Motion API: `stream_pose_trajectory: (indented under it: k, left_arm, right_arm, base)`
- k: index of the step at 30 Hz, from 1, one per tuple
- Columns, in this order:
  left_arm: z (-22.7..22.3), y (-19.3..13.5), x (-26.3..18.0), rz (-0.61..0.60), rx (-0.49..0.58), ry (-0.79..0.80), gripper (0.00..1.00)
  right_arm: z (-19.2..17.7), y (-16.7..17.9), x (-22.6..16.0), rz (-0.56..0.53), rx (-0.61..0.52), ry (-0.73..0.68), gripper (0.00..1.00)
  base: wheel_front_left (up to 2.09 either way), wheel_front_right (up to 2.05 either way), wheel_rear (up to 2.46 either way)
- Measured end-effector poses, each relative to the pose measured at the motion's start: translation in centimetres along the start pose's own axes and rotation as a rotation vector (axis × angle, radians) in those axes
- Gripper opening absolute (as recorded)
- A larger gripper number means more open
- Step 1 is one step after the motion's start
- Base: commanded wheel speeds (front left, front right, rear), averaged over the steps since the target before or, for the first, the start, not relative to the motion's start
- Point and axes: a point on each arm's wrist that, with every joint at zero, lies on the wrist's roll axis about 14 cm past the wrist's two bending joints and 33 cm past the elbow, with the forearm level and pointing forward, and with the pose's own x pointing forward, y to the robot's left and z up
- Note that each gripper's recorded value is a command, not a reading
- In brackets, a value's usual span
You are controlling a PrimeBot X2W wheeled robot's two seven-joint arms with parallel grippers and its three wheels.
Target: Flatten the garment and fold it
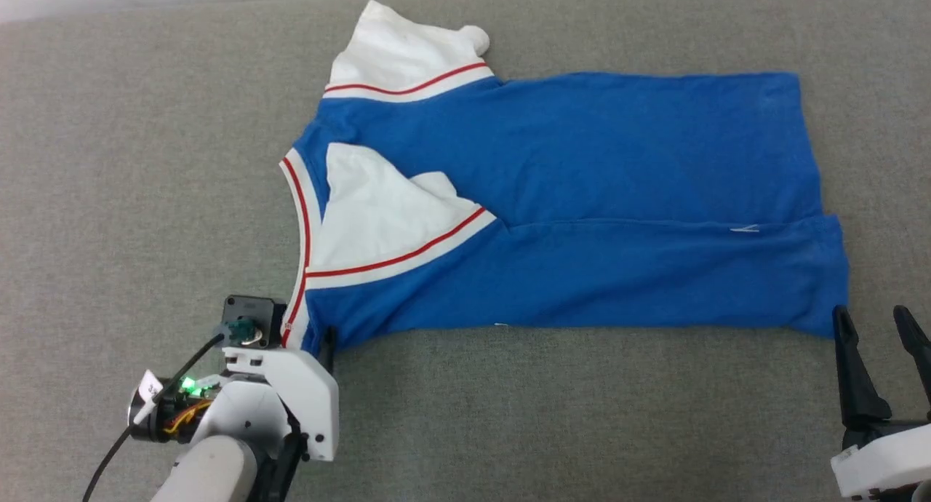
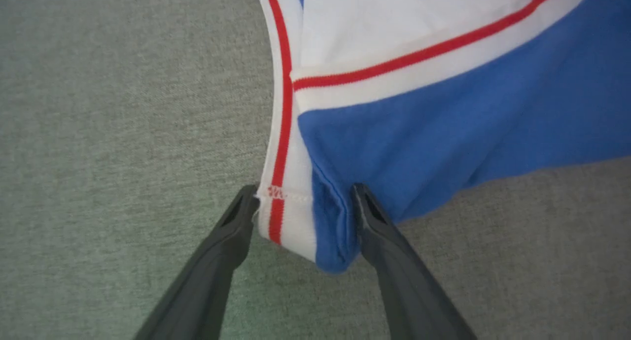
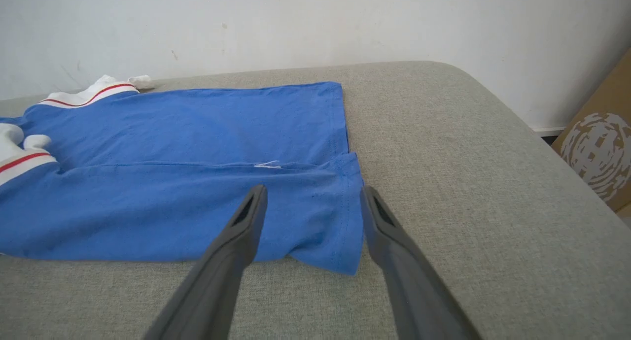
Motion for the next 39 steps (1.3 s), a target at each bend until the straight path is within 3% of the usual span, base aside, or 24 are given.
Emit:
stream_pose_trajectory:
  k: [7,8,9,16,19,26,37,38,39]
  left_arm:
    - [-1.6,0.0,0.8,0.014,-0.057,0.113,1.00]
    - [-1.7,0.0,0.9,0.010,-0.069,0.121,0.28]
    - [-1.7,-0.1,1.0,0.008,-0.078,0.123,0.00]
    - [-1.3,-1.0,0.9,-0.022,-0.125,0.091,0.00]
    - [-1.4,-1.2,0.4,-0.025,-0.140,0.072,0.00]
    - [-1.6,-1.4,-0.3,-0.030,-0.160,0.052,0.00]
    - [-1.7,-1.4,0.5,-0.028,-0.180,0.054,0.00]
    - [-1.6,-1.3,0.7,-0.027,-0.181,0.052,0.00]
    - [-1.5,-1.3,0.8,-0.025,-0.184,0.051,0.00]
  right_arm:
    - [-0.9,0.1,0.8,0.015,-0.014,0.030,1.00]
    - [-0.8,0.3,1.0,0.023,-0.017,0.030,1.00]
    - [-0.8,0.5,1.1,0.034,-0.022,0.029,1.00]
    - [1.2,0.2,2.1,0.069,-0.065,0.013,1.00]
    - [1.2,-0.8,2.3,0.061,-0.090,0.076,1.00]
    - [-2.3,-3.3,2.6,0.022,-0.117,0.327,1.00]
    - [-7.5,-3.3,4.2,0.016,-0.071,0.504,1.00]
    - [-8.2,-3.0,4.2,0.021,-0.051,0.531,0.42]
    - [-8.6,-2.6,4.2,0.028,-0.025,0.549,0.00]
  base:
    - [0.00,0.00,0.00]
    - [0.00,0.00,0.00]
    - [0.00,0.00,0.00]
    - [0.00,0.00,0.00]
    - [0.00,0.00,0.00]
    - [0.00,0.00,0.00]
    - [0.00,0.00,0.00]
    - [0.00,0.00,0.00]
    - [0.00,0.00,0.00]
